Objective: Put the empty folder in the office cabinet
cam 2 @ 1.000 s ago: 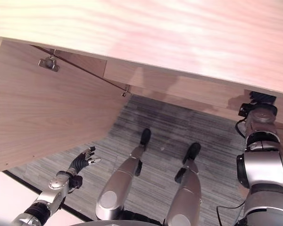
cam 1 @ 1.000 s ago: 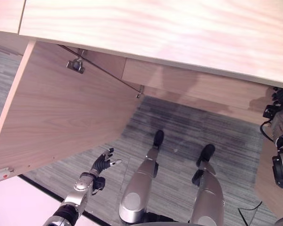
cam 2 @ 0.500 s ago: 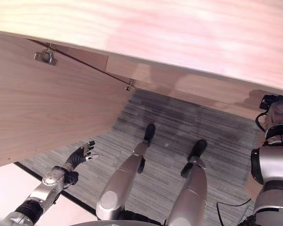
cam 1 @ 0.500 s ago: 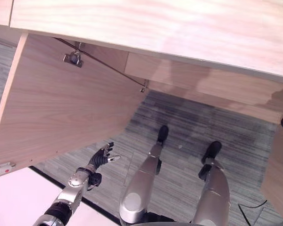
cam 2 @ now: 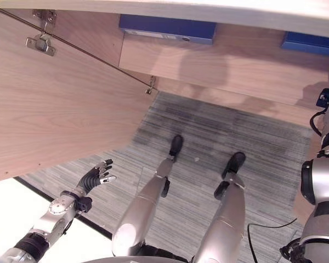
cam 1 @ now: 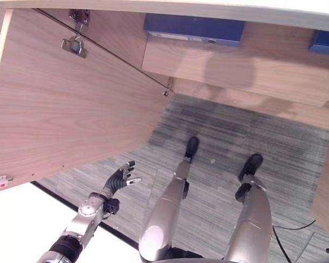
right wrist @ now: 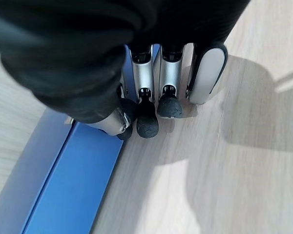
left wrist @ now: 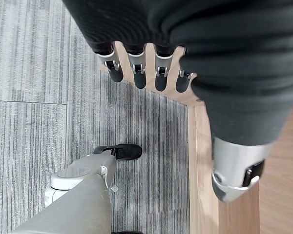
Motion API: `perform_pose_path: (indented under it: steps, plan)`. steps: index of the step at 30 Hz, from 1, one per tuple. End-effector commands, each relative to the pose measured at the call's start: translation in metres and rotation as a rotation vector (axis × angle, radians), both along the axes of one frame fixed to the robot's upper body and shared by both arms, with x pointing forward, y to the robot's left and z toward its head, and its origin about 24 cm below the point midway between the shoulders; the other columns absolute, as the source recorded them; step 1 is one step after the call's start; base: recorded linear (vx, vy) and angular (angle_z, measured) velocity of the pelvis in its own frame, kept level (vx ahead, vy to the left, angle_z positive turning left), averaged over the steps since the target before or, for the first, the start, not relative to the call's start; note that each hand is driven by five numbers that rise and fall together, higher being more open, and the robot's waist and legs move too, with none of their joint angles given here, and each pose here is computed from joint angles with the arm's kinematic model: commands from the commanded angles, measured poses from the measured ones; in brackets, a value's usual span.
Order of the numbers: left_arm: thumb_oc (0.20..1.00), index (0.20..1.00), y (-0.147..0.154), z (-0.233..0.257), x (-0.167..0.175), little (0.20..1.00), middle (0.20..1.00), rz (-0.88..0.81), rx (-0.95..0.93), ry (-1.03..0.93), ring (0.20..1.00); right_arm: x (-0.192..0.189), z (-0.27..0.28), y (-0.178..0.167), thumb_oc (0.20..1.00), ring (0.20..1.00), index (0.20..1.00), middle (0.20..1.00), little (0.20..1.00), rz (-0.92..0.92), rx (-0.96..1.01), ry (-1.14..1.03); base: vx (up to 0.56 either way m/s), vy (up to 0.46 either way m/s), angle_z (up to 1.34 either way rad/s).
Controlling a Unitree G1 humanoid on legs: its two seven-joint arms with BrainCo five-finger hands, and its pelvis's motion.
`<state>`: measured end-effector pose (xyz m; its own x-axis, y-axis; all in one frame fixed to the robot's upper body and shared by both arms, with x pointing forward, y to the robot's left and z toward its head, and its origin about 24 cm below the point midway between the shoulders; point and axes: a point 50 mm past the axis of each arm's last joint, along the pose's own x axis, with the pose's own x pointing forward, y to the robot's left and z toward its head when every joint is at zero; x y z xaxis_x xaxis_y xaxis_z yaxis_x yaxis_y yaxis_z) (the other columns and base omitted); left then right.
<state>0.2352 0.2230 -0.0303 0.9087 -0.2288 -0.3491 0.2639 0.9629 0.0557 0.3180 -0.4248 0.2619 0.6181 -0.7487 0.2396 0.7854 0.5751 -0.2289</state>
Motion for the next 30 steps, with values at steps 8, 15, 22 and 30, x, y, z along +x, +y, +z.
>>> perform_pose_path:
  steps: [8, 15, 22, 30]
  plan:
    - [1.000, 1.000, 0.012, -0.001, -0.006, 1.000, 1.000, 0.015, 0.012, 0.011, 1.000, -0.039, 0.089, -0.018, 0.200, 0.200, 0.200, 0.200, 0.200, -0.104, -0.159, -0.176, 0.00, -0.006, -0.02]
    - [1.000, 1.000, 0.018, 0.002, -0.004, 1.000, 1.000, 0.022, 0.020, 0.002, 1.000, -0.043, 0.102, -0.017, 0.200, 0.200, 0.200, 0.200, 0.200, -0.115, -0.185, -0.171, 0.00, 0.000, 0.00]
    - [1.000, 1.000, 0.022, -0.002, -0.007, 1.000, 1.000, 0.045, 0.029, 0.023, 1.000, -0.026, 0.095, -0.003, 0.200, 0.200, 0.200, 0.200, 0.200, -0.024, -0.157, -0.220, 0.00, 0.000, 0.00]
    - [1.000, 1.000, 0.022, -0.017, -0.008, 1.000, 1.000, 0.142, 0.017, 0.057, 1.000, 0.017, -0.005, 0.053, 0.200, 0.200, 0.200, 0.200, 0.200, 0.258, -0.034, -0.297, 0.00, -0.023, -0.04]
